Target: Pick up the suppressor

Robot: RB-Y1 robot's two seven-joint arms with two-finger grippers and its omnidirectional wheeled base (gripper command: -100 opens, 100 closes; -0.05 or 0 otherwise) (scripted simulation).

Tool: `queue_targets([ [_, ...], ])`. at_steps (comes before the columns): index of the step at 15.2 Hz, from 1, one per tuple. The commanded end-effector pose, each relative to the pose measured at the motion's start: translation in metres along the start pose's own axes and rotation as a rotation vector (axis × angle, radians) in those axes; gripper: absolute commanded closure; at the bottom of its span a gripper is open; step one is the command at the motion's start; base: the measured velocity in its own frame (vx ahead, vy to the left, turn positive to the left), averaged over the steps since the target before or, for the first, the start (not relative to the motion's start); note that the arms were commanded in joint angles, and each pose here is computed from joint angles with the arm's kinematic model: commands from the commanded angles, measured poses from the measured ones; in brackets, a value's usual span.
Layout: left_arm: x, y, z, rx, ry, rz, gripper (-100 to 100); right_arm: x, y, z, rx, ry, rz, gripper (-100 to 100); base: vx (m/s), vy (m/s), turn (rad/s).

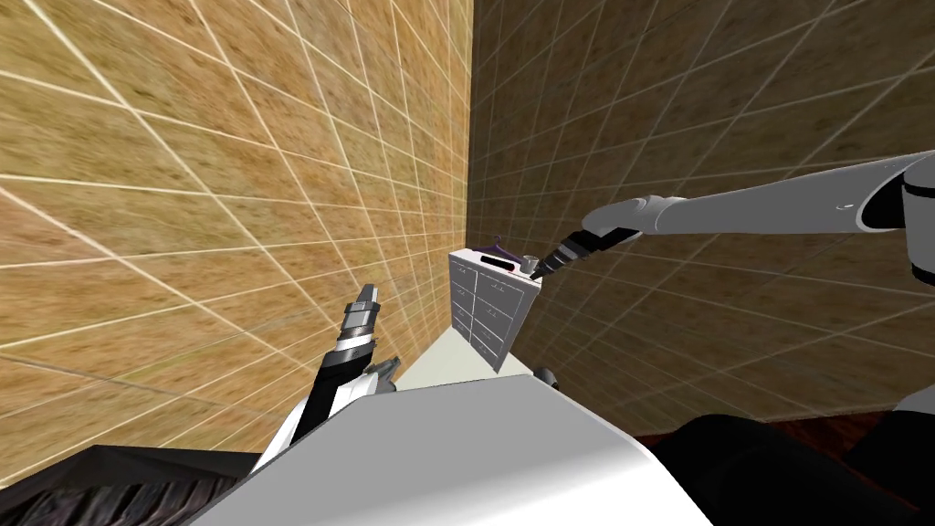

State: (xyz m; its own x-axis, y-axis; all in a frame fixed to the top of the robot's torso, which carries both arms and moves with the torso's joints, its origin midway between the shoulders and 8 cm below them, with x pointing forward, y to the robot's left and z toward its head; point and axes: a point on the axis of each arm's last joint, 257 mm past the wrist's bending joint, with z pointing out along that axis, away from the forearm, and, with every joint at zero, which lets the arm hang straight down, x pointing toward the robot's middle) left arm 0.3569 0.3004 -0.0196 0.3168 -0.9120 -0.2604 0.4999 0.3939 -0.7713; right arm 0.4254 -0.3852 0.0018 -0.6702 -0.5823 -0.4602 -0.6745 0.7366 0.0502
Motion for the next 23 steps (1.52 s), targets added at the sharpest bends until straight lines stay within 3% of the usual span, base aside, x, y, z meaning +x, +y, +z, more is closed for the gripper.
queue_targets([
  [1, 0.0, 0.0, 0.0, 0.0, 0.0, 0.0, 0, -0.004, 0.001, 0.0, 0.008, 0.023, -0.014, -100, 0.066, 0.002, -0.002],
  [13, 0.0, 0.0, 0.0, 0.0, 0.0, 0.0, 0, -0.019, 0.005, 0.01, 0.072, 0.263, -0.068, -100, 0.125, 0.004, 0.088],
  [23, 0.0, 0.0, 0.0, 0.0, 0.0, 0.0, 0, -0.008, 0.016, 0.037, 0.083, 0.478, -0.094, -100, 0.122, -0.003, 0.072],
])
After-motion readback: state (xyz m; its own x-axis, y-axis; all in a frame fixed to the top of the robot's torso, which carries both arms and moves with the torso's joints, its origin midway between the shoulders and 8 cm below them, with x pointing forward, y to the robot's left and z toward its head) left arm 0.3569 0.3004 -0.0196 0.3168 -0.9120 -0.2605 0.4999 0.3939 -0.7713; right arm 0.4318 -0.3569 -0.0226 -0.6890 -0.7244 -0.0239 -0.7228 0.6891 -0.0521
